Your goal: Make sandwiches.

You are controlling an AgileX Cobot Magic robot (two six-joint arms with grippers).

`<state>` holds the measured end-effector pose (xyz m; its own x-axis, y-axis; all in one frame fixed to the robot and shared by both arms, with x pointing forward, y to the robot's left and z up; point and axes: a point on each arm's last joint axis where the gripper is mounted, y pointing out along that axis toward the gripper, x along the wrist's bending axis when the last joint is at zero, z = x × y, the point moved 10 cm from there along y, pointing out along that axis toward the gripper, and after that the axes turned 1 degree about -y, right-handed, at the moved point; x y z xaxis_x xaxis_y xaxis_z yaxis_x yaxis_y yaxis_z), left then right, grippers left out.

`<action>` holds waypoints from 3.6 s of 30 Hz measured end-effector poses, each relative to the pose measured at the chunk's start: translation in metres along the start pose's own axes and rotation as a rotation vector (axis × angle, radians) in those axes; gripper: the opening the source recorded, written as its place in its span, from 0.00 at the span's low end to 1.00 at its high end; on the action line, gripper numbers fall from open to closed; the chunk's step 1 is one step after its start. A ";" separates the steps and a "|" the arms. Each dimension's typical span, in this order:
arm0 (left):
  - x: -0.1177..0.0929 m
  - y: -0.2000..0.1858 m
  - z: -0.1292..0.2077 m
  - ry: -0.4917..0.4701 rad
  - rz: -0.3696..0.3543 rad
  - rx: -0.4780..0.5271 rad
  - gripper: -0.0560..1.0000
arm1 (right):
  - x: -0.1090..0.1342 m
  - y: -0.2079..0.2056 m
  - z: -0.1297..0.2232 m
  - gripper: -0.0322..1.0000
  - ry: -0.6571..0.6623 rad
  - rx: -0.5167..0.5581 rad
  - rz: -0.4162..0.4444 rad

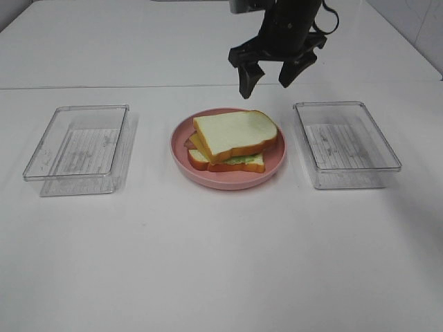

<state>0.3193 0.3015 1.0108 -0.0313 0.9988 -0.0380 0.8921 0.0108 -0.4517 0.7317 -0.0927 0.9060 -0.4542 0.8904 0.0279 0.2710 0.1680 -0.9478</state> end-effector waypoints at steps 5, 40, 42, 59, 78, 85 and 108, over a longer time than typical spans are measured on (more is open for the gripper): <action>0.000 0.000 0.000 0.000 0.000 0.000 0.99 | -0.001 -0.047 -0.015 0.81 -0.009 -0.095 0.019; 0.000 0.000 0.000 0.000 0.000 0.000 0.99 | -0.021 -0.176 0.252 0.87 0.158 0.065 0.272; 0.000 0.000 0.000 0.000 0.000 0.000 0.99 | -0.019 -0.180 0.269 0.87 0.160 0.055 0.271; 0.000 0.000 0.000 0.000 0.000 0.000 0.99 | -0.027 -0.230 0.366 0.87 0.362 -0.281 0.329; 0.000 0.000 0.000 0.000 0.000 0.000 0.99 | -0.005 -0.218 0.404 0.87 0.267 -0.605 0.357; 0.000 0.000 0.000 0.000 0.000 0.000 0.99 | -0.002 -0.221 0.414 0.87 0.300 -0.661 0.387; 0.000 0.000 0.000 0.000 0.000 0.000 0.99 | -0.002 -0.221 0.414 0.87 0.302 -0.661 0.385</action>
<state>0.3193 0.3015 1.0108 -0.0313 0.9988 -0.0380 0.8921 0.0108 -0.4517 0.3212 -0.3069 0.9836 -0.0048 0.9962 -0.0871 0.8480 -0.0421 -0.5283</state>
